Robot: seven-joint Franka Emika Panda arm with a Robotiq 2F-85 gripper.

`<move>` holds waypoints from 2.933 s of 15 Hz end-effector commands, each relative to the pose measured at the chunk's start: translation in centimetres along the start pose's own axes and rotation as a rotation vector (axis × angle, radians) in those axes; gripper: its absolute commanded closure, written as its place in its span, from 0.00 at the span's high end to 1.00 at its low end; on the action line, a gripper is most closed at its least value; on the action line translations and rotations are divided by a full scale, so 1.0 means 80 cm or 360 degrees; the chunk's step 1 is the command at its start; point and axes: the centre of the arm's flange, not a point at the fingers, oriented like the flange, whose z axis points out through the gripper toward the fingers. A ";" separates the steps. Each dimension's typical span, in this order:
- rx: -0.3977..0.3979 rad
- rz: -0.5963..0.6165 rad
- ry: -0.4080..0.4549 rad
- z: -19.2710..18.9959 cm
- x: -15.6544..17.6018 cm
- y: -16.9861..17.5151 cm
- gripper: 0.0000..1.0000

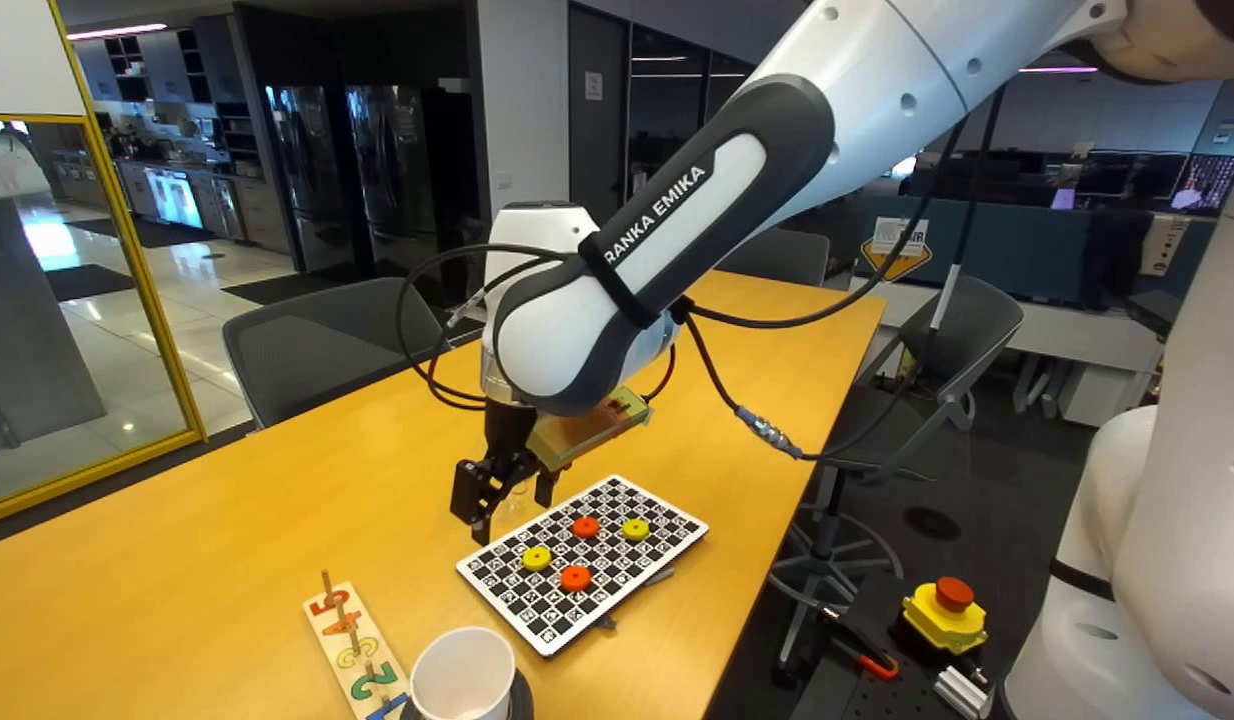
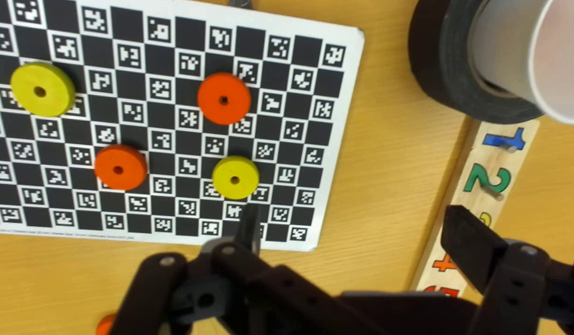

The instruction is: Put an orange block in the white cup then put the yellow block in the clear cup, then put two orange blocks in the white cup and lastly put the yellow block in the clear cup

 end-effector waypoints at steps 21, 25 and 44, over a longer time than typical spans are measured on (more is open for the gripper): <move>-0.0093 0.0454 -0.0191 0.121 0.060 0.058 1.00; -0.0096 0.0491 -0.0218 0.130 0.051 0.071 1.00; -0.0070 0.0510 -0.0245 0.145 0.064 0.084 0.74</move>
